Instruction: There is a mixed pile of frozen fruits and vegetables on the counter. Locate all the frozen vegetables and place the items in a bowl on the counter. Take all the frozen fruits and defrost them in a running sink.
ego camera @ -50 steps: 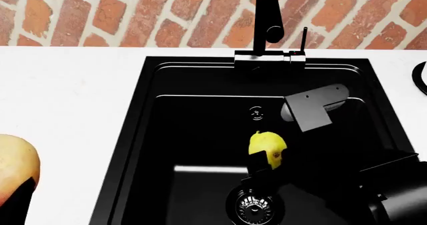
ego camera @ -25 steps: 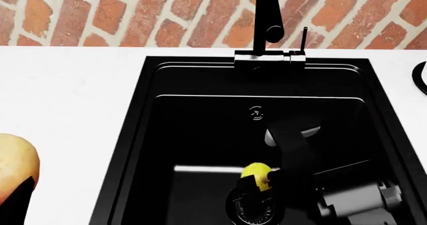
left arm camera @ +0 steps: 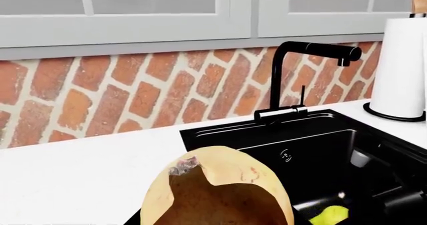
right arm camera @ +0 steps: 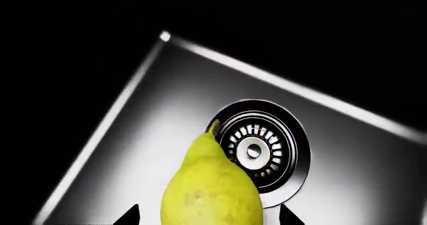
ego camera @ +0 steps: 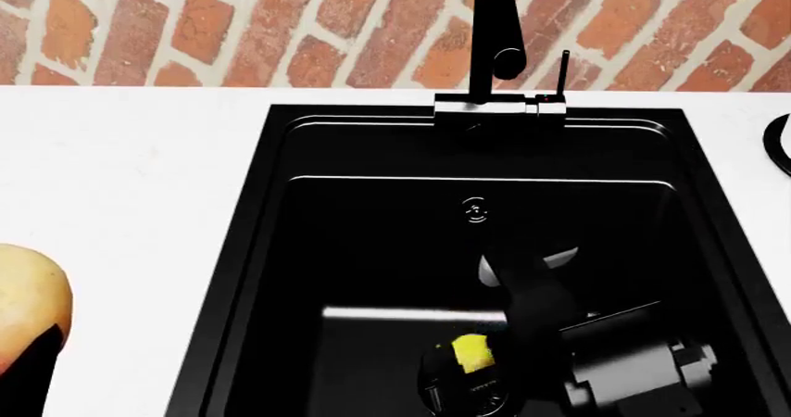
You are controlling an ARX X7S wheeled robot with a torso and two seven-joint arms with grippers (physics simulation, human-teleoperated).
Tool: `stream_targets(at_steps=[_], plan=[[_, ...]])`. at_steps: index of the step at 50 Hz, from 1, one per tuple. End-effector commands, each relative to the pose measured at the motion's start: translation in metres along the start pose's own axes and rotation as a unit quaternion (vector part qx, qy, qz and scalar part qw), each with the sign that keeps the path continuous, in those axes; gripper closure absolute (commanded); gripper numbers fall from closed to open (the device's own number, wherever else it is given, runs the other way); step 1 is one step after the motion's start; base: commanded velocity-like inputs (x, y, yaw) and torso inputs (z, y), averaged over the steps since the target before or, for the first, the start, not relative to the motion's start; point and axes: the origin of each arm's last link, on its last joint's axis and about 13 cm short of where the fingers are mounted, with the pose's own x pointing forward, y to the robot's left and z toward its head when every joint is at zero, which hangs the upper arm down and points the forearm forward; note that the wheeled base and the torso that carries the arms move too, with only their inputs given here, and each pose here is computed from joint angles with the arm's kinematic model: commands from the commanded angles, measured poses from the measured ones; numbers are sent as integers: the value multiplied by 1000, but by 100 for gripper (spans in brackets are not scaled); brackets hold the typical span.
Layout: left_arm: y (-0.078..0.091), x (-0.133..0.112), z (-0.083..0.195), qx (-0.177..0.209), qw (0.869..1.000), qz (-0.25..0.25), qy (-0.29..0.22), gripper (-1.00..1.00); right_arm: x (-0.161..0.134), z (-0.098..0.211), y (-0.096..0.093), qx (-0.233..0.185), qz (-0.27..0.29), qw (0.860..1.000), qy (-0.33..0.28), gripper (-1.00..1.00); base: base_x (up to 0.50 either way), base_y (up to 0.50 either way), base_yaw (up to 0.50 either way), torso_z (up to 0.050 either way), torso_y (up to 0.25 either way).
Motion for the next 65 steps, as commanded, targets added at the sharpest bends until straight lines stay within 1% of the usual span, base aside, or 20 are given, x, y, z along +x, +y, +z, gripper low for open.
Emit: stream_targets(at_steps=[1,6,10,13,21,28,31,37,40,43,48,50,53,54,57,59,61,62,63,65], plan=[[-3,-1,2,-26,1000,-1,1,100,-5,-7,1,0,20,1000,6,-100,0,0,0,0,0],[-2,-2,5,-26,1000,-1,1,100,-10,-5,1,5,16,1000,-7,-100,0,0,-1,0,0],[-3,-1,4,-26,1000,-3,2,100,-22,-5,4,8,6,999,-42,-100,0,0,0,0,0],[-3,-1,1,-25,1000,-3,2,100,-32,-7,7,-6,-8,998,-58,-100,0,0,0,0,0],[-5,-1,0,-23,1000,-5,4,100,-76,-9,21,3,-36,987,-157,-100,0,0,0,0,0],[-6,-2,0,-23,1000,-8,4,100,-107,-15,29,-3,-60,976,-210,-100,0,0,0,0,0],[-7,-1,3,-24,1000,-10,6,100,-115,-18,33,-5,-48,973,-224,-100,0,0,0,0,0],[-6,0,0,-26,1000,-7,11,100,-133,-28,35,3,-87,956,-280,-100,0,0,0,0,0],[-7,3,2,-24,1000,-6,16,100,-153,-42,46,5,-116,941,-318,-100,0,0,0,0,0],[-8,1,3,-20,1000,-10,18,100,-162,-49,55,-5,-136,935,-328,-100,0,0,0,0,0],[-8,13,9,-22,1000,-11,18,100,-180,-58,64,10,-150,922,-356,-100,0,0,0,0,0],[-6,19,13,5,1000,-14,19,100,-187,-61,65,10,-155,923,-353,-100,0,0,-1,0,0],[-4,28,25,13,1000,-22,14,100,-197,-64,67,8,-164,921,-353,-100,0,0,0,0,0],[-5,31,30,-7,998,-50,22,100,-200,-65,68,8,-167,920,-355,-100,0,0,0,0,0],[-5,46,40,23,998,-47,20,100,-204,-70,71,11,-174,921,-350,-100,0,0,0,0,0],[-8,52,46,21,998,-57,21,100,-206,-73,72,17,-182,918,-352,-100,0,0,0,0,0],[-12,59,49,33,996,-74,24,100,-210,-74,72,4,-201,916,-347,-100,0,0,0,0,0],[-13,65,50,26,996,-78,31,100,-216,-73,72,6,-203,913,-353,-100,0,0,0,10,0],[-15,72,47,40,994,-85,54,100,-222,-75,70,10,-229,909,-348,-100,0,0,0,0,0],[-19,83,46,34,993,-91,62,100,-231,-77,69,4,-258,901,-350,-100,0,0,-1,0,0]])
